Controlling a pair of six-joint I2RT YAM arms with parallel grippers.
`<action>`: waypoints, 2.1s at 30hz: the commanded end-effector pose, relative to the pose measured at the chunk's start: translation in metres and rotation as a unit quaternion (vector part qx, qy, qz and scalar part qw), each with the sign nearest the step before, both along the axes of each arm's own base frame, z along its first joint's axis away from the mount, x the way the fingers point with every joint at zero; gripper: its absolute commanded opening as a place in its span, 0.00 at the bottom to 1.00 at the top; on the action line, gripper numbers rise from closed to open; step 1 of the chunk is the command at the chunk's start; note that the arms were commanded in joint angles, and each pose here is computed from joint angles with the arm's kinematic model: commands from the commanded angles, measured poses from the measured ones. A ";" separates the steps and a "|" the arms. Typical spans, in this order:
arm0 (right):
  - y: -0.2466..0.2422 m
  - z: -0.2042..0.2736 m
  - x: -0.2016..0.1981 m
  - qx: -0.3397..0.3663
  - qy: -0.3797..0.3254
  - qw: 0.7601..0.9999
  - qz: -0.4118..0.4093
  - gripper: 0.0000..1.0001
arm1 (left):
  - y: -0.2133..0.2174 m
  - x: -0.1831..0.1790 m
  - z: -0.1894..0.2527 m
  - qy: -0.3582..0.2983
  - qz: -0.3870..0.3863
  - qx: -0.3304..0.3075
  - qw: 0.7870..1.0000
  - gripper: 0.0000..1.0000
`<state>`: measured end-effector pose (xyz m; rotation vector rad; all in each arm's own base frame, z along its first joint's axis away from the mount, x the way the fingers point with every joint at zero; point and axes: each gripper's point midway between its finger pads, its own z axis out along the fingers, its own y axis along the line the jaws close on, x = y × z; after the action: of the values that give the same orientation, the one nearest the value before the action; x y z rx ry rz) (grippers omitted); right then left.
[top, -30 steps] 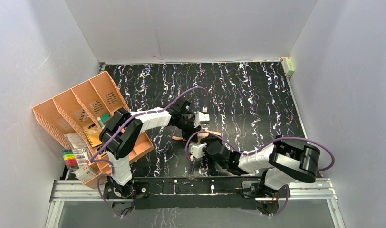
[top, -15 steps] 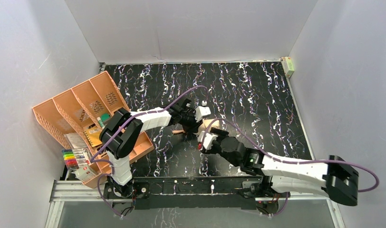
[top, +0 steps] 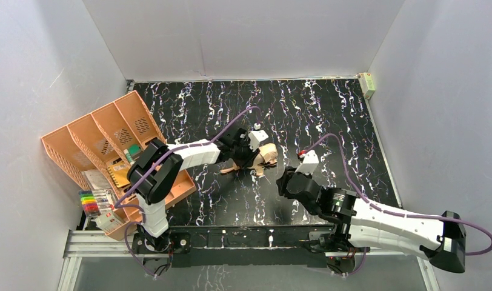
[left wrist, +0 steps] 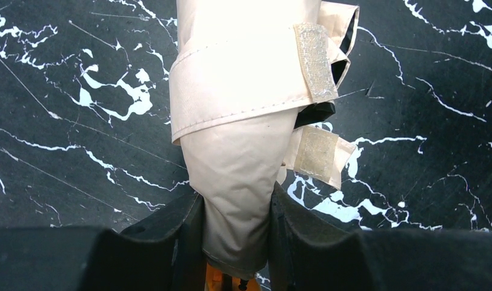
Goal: Put away the umbrella
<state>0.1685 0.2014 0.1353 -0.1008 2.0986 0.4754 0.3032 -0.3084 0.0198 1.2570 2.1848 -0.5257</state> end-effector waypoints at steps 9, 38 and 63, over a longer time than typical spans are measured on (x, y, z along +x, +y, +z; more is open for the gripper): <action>0.028 -0.039 0.017 0.202 0.230 0.946 -0.103 0.50 | 0.086 -0.054 -0.062 0.102 0.204 0.186 0.956 0.00; 0.084 -0.085 0.080 0.411 0.355 0.800 -0.254 0.55 | 0.097 -0.090 -0.073 0.158 0.394 0.159 0.891 0.00; 0.068 -0.122 0.101 0.451 0.333 0.751 -0.349 0.50 | 0.101 -0.086 -0.064 0.134 0.396 0.165 0.894 0.00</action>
<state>0.2683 0.2845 0.0317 1.5211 2.1121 1.1960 0.2870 -0.2878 0.0192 0.2375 2.5116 -0.3723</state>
